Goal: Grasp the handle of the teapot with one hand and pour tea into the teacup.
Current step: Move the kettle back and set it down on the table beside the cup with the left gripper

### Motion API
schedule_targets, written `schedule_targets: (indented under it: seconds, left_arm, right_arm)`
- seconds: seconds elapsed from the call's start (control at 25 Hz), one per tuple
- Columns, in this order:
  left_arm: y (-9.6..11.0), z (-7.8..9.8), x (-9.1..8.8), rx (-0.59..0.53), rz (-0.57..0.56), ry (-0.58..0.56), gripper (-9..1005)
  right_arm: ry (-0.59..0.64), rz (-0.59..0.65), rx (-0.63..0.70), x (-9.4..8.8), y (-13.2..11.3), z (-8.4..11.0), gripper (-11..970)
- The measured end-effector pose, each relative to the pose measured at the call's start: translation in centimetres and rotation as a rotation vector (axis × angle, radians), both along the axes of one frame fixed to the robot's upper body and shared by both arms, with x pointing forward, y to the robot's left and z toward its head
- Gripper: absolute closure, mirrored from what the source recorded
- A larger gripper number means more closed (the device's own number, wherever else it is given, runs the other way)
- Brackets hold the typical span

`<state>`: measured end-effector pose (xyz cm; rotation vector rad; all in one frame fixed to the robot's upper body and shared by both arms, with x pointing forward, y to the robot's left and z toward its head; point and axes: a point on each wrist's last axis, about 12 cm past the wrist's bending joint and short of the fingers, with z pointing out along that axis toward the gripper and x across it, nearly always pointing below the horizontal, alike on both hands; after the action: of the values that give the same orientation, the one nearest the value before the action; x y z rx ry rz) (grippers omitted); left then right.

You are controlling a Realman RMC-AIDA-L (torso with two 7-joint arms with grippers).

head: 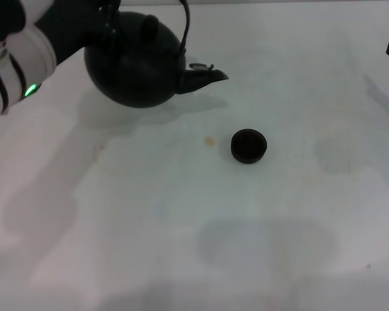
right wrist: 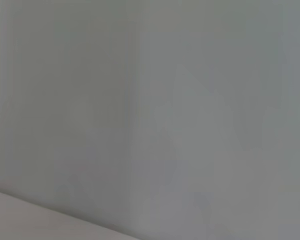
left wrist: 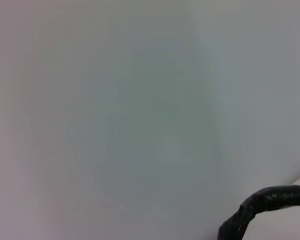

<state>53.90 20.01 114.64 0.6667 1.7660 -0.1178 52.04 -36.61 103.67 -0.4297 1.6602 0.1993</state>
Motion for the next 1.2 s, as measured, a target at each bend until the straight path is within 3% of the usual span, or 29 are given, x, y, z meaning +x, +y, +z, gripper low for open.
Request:
schedule_targets:
  seconds: [0.24, 0.36, 0.76, 0.96, 1.2]
  left_arm:
    - [1.0, -2.1, -1.0, -0.059, 0.110, -0.024, 887]
    - [2.0, -3.9, -0.9, -0.079, 0.181, -0.008, 887]
    - [4.4, -6.9, 0.0, -0.134, 0.339, 0.016, 886]
    - [4.5, -7.3, -0.1, -0.144, 0.362, -0.005, 887]
    - [4.3, -5.5, 0.7, -0.109, 0.230, 0.040, 887]
  right_arm:
    - [0.010, 0.002, -0.010, 0.1, 0.0, -0.1, 100]
    - [0.012, 0.006, -0.012, 0.1, 0.1, -0.1, 100]
    - [0.021, 0.008, -0.013, -0.4, 0.0, -0.4, 100]
    - [0.023, 0.013, -0.013, -0.4, 0.1, -0.5, 100]
    - [0.021, 0.016, -0.012, -0.5, 0.2, -0.4, 100]
